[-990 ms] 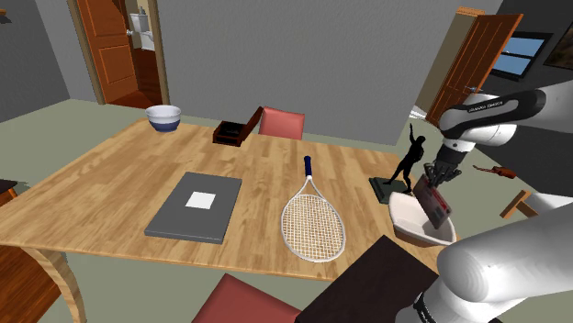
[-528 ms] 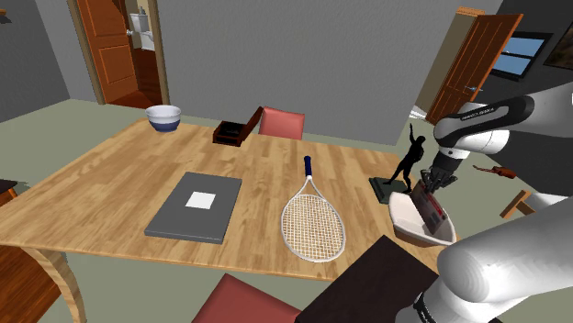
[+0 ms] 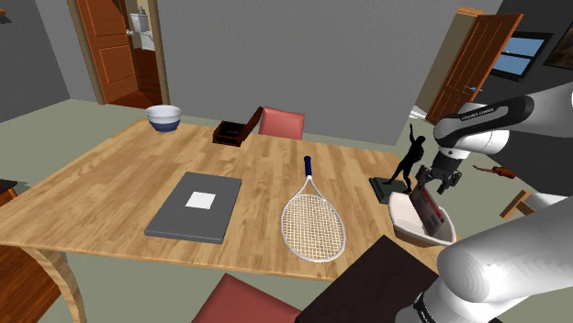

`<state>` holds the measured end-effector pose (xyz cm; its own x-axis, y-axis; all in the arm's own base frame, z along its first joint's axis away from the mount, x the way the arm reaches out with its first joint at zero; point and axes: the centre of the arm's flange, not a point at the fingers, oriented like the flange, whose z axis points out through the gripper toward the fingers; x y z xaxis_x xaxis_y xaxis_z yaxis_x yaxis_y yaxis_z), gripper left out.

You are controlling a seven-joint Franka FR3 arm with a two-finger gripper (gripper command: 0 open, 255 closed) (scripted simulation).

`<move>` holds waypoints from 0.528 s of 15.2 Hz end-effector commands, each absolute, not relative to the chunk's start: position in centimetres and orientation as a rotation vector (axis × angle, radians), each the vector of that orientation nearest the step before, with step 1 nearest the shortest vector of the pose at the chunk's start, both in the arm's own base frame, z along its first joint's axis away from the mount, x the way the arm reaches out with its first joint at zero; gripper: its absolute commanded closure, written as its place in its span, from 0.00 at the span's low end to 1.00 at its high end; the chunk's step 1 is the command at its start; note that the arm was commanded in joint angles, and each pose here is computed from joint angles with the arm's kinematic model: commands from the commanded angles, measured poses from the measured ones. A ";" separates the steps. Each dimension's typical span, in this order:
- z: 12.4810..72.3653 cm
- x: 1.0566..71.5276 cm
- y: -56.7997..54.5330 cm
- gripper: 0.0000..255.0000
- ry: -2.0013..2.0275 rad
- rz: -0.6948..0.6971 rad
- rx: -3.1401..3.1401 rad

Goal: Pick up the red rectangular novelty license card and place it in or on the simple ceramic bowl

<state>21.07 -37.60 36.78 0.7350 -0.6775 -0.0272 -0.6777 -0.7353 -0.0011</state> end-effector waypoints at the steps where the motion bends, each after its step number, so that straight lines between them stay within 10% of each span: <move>1: 36.8 21.1 -37.6 0.00 1.139 0.039 -2.916; 8: 41.8 21.2 -37.7 0.00 1.139 0.039 -2.916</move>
<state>21.17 -37.83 41.05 0.7350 -0.6775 -0.0260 -0.6778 -0.7353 -0.0012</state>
